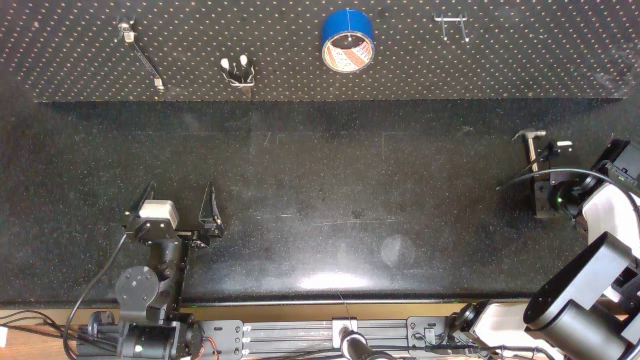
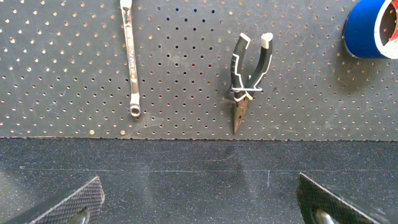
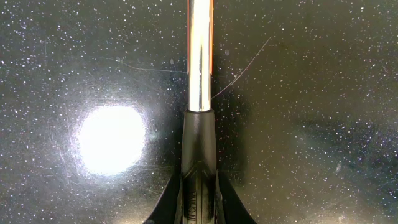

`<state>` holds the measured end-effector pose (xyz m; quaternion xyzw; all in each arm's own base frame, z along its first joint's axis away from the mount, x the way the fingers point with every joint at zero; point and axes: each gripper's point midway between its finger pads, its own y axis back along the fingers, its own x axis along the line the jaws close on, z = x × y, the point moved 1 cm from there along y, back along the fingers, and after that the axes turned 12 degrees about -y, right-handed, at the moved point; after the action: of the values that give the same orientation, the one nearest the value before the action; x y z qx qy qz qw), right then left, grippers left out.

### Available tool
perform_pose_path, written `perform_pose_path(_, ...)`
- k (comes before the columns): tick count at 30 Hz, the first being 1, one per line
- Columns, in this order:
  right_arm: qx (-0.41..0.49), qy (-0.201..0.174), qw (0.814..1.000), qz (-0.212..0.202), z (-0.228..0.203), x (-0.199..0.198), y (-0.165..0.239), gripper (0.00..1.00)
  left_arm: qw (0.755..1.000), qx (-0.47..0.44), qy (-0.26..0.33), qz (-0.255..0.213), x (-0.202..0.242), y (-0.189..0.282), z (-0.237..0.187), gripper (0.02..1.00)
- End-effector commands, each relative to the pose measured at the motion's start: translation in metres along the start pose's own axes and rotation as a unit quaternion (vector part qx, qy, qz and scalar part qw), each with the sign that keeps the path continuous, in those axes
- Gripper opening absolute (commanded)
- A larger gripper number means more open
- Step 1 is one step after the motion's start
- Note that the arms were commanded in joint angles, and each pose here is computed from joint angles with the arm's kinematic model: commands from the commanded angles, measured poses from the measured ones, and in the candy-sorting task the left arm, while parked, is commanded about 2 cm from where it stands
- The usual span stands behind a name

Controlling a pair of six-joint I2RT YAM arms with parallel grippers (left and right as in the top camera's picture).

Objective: Place Tools Onto Pegboard

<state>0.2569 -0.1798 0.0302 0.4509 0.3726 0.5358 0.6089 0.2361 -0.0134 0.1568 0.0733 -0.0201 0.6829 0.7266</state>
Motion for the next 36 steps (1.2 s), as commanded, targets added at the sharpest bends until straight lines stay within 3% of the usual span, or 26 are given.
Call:
perform_pose_path(1, -0.029, 0.009, 1.000, 0.000, 0.009, 0.002, 0.014, 0.075, 1.000, -0.001, -0.006, -0.002, -0.001, 0.000, 0.000, 0.996)
perform_pose_path(10, -0.103, 0.029, 0.994, -0.008, 0.027, 0.018, 0.068, 0.075, 1.000, -0.001, -0.006, -0.002, -0.001, 0.000, 0.000, 0.996)
perform_pose_path(16, -0.119, 0.061, 0.990, 0.032, 0.023, 0.058, 0.096, 0.075, 1.000, -0.001, -0.006, -0.002, -0.001, 0.000, 0.000, 0.996)
perform_pose_path(20, -0.142, 0.083, 0.986, 0.033, 0.025, 0.078, 0.115, 0.075, 1.000, -0.001, -0.006, -0.002, -0.001, 0.000, 0.000, 0.996)
perform_pose_path(23, -0.162, 0.108, 0.980, 0.036, 0.026, 0.096, 0.129, 0.075, 1.000, -0.001, -0.006, -0.002, -0.001, 0.000, 0.000, 0.996)
perform_pose_path(28, -0.220, 0.112, 0.968, 0.038, 0.039, 0.119, 0.163, 0.077, 1.000, -0.001, -0.006, -0.002, -0.001, 0.000, 0.000, 0.996)
perform_pose_path(33, -0.282, 0.141, 0.948, 0.039, 0.061, 0.139, 0.208, 0.075, 1.000, -0.001, -0.006, -0.002, -0.001, 0.000, 0.000, 0.998)
perform_pose_path(36, -0.301, 0.132, 0.943, 0.045, 0.072, 0.144, 0.226, 0.075, 1.000, -0.001, -0.006, -0.002, -0.001, 0.000, 0.000, 0.996)
